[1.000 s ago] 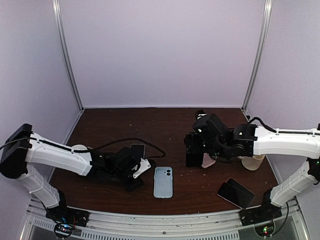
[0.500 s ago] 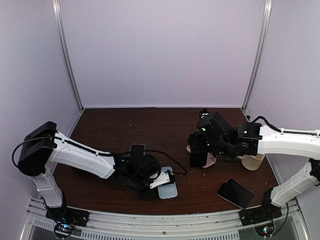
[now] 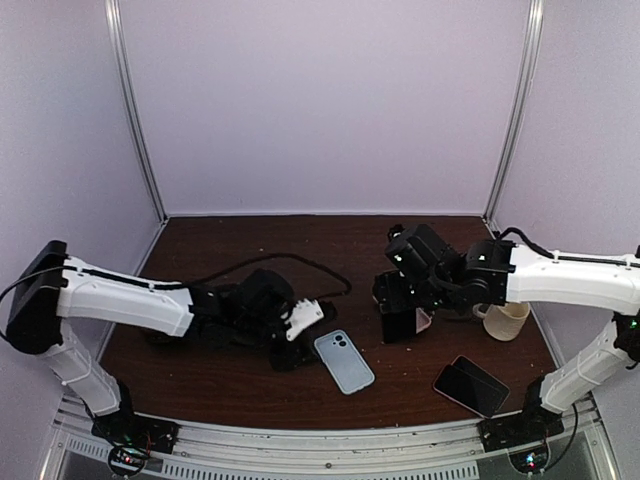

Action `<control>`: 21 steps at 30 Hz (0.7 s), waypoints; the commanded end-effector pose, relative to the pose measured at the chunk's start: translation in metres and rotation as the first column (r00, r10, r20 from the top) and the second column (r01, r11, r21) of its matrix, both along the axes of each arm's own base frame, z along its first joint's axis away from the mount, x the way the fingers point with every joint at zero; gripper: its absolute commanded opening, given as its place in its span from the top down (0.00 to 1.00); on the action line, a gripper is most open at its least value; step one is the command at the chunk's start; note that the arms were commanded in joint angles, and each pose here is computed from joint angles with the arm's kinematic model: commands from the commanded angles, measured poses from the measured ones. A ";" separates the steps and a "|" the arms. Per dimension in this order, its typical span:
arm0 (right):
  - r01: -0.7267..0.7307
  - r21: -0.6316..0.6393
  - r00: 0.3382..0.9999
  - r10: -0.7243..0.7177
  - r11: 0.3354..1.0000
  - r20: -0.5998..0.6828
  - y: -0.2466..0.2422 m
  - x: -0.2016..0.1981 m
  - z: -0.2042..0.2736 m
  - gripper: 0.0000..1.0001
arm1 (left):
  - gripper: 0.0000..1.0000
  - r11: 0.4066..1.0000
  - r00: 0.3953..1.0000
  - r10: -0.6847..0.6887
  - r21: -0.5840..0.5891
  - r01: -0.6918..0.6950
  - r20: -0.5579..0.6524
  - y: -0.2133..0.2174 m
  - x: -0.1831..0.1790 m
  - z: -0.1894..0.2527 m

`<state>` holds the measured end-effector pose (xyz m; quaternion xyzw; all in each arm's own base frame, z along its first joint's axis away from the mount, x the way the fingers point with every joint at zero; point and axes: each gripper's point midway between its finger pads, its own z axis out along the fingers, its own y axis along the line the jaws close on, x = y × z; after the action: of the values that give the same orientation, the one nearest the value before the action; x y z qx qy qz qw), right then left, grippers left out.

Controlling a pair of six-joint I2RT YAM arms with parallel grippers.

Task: Put the phone into the phone case
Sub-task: Place the phone on the phone case.

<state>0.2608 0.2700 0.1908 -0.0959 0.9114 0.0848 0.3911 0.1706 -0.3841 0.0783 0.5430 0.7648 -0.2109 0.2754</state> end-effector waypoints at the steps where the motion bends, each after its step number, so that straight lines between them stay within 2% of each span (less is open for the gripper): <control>1: -0.116 0.010 0.992 0.116 0.993 -0.045 0.046 -0.009 -0.007 0.75 | 0.42 0.922 0.930 0.366 -0.151 -0.356 0.044 0.053 0.058 0.061; 5: -0.190 0.028 0.977 0.192 0.981 -0.093 0.089 -0.020 -0.023 0.76 | 0.19 0.836 0.842 0.536 -0.177 -0.519 0.065 0.101 0.073 0.077; 8: -0.213 0.018 0.970 0.214 0.977 -0.117 0.109 -0.026 -0.036 0.77 | 0.09 0.780 0.786 0.614 -0.213 -0.589 0.073 0.125 0.075 0.083; 13: -0.221 -0.016 0.965 0.216 0.975 -0.145 0.123 -0.032 -0.053 0.79 | 0.04 0.742 0.747 0.659 -0.239 -0.626 0.088 0.144 0.074 0.084; 21: -0.242 -0.060 0.960 0.230 0.968 -0.158 0.124 -0.032 -0.071 0.80 | 0.04 0.746 0.746 0.659 -0.199 -0.635 0.093 0.147 0.073 0.072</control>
<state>0.2231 0.3858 0.1144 -0.2119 0.9274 0.0982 0.2922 0.2389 -0.2410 0.1518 0.2517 0.8593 -0.1227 0.4280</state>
